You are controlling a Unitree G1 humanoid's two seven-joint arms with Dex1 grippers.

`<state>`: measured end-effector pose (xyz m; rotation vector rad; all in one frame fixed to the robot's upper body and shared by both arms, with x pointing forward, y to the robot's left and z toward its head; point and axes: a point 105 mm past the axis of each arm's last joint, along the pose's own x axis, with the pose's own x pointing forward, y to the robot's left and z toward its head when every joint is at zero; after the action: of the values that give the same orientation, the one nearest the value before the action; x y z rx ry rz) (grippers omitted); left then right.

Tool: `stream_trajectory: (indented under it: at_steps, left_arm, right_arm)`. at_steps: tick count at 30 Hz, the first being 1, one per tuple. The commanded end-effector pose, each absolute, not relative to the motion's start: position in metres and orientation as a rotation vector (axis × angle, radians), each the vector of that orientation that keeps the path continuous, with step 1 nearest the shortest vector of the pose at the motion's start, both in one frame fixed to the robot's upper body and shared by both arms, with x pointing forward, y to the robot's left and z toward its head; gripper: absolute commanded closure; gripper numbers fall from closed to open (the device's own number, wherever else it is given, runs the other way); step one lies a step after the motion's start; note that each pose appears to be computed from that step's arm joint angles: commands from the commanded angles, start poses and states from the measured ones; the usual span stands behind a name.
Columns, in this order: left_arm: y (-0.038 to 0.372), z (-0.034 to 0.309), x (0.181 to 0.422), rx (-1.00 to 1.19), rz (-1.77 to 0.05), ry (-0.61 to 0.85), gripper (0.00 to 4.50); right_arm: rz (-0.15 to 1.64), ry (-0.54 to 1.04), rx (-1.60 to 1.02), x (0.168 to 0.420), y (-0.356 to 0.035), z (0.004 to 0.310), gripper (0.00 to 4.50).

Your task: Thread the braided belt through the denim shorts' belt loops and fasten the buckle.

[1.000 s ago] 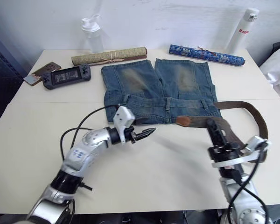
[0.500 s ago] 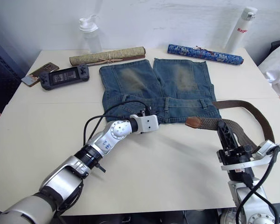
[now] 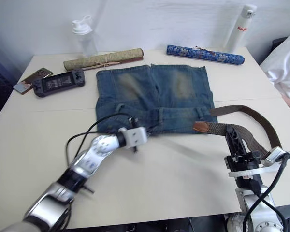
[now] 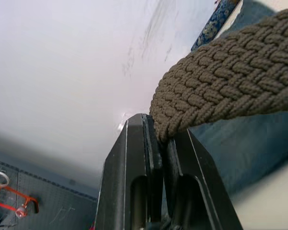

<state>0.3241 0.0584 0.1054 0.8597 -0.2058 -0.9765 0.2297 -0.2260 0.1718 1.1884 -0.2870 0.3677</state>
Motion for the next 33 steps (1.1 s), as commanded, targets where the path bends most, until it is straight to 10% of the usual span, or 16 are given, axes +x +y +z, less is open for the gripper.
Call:
stream_trajectory:
  at_steps: [1, 16, 23, 33]
  left_arm:
    - [0.081, 0.104, 0.287, 0.804, -1.019, -0.168, 4.47]
    - [0.100, 0.100, 0.253, 0.556, -1.001, -0.028, 4.47]
    - [0.105, 0.101, 0.246, 0.509, -1.120, 0.010, 1.51]
    - [0.117, 0.186, 0.242, -0.021, -1.352, -0.004, 1.51]
  right_arm:
    - [0.395, -0.324, 1.120, 0.224, -0.229, 0.186, 4.50]
    - [0.381, -0.191, 0.997, 0.238, -0.227, 0.187, 4.50]
    - [0.327, -0.097, 0.921, 0.246, -0.229, 0.180, 4.50]
    - [0.283, 0.053, 0.815, 0.259, -0.233, 0.180, 4.50]
